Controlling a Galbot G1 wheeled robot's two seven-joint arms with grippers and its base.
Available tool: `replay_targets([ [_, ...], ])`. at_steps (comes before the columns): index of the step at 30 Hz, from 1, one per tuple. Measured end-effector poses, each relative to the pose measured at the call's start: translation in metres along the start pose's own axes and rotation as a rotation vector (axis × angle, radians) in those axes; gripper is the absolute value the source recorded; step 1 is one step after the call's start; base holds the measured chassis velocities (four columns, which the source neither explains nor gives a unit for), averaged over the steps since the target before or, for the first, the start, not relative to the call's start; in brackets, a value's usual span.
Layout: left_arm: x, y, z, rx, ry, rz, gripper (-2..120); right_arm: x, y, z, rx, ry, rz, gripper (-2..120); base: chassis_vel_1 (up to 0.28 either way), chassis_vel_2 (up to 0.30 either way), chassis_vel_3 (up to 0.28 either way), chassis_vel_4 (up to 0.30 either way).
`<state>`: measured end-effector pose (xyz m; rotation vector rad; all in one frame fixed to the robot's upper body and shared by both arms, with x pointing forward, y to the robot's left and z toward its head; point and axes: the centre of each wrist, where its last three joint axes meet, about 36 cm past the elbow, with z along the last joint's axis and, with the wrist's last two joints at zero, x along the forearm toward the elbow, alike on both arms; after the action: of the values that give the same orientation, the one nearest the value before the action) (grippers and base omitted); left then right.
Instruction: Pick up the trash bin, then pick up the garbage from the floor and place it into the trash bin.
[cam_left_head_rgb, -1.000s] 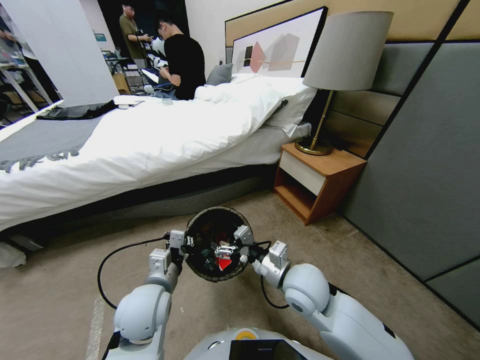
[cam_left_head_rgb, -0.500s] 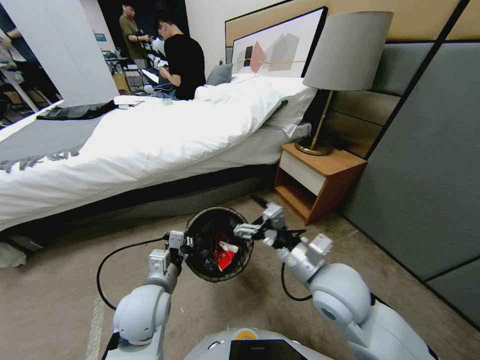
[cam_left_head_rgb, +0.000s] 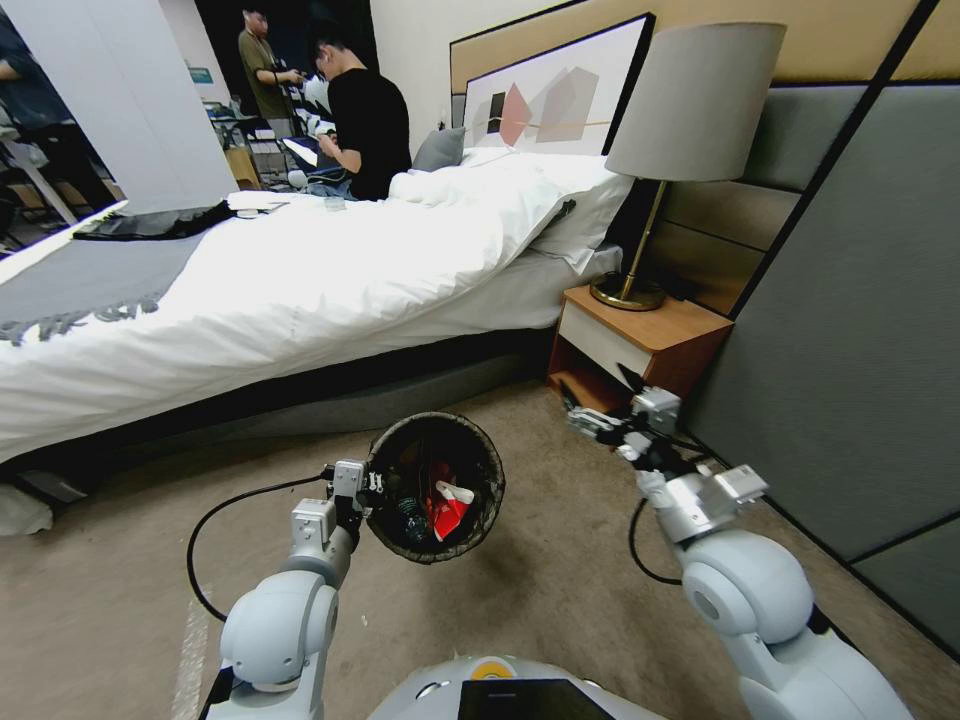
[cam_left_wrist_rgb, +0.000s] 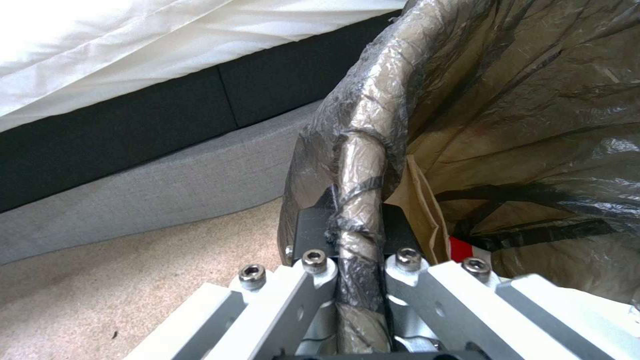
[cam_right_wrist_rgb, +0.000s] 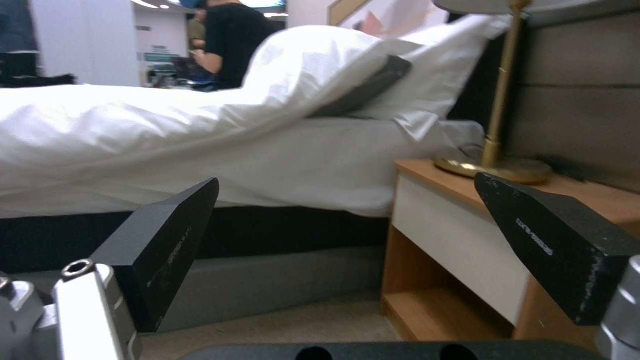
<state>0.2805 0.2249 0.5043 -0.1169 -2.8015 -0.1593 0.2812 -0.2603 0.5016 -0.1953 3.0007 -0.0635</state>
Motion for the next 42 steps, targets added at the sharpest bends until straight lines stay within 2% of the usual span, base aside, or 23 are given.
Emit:
replay_targets([
  [4, 0.000, 0.001, 0.000, 0.000, 0.004, -0.003, 1, 0.015, 0.006, 0.023, 0.016, 0.027, 0.054, 100, 0.000, 0.000, 0.000, 0.000],
  [11, 0.001, 0.002, -0.001, 0.004, 0.011, -0.002, 1, 0.033, 0.013, 0.042, 0.032, 0.057, 0.078, 100, 0.000, 0.000, 0.000, 0.000],
  [27, 0.001, 0.002, -0.002, 0.009, 0.017, 0.002, 1, 0.041, 0.025, 0.054, 0.021, 0.079, 0.074, 100, 0.000, 0.000, 0.000, 0.000],
  [42, 0.003, 0.000, -0.002, 0.011, 0.020, 0.002, 1, 0.042, 0.026, 0.057, 0.017, 0.089, 0.069, 100, 0.058, 0.059, 0.050, 0.057],
])
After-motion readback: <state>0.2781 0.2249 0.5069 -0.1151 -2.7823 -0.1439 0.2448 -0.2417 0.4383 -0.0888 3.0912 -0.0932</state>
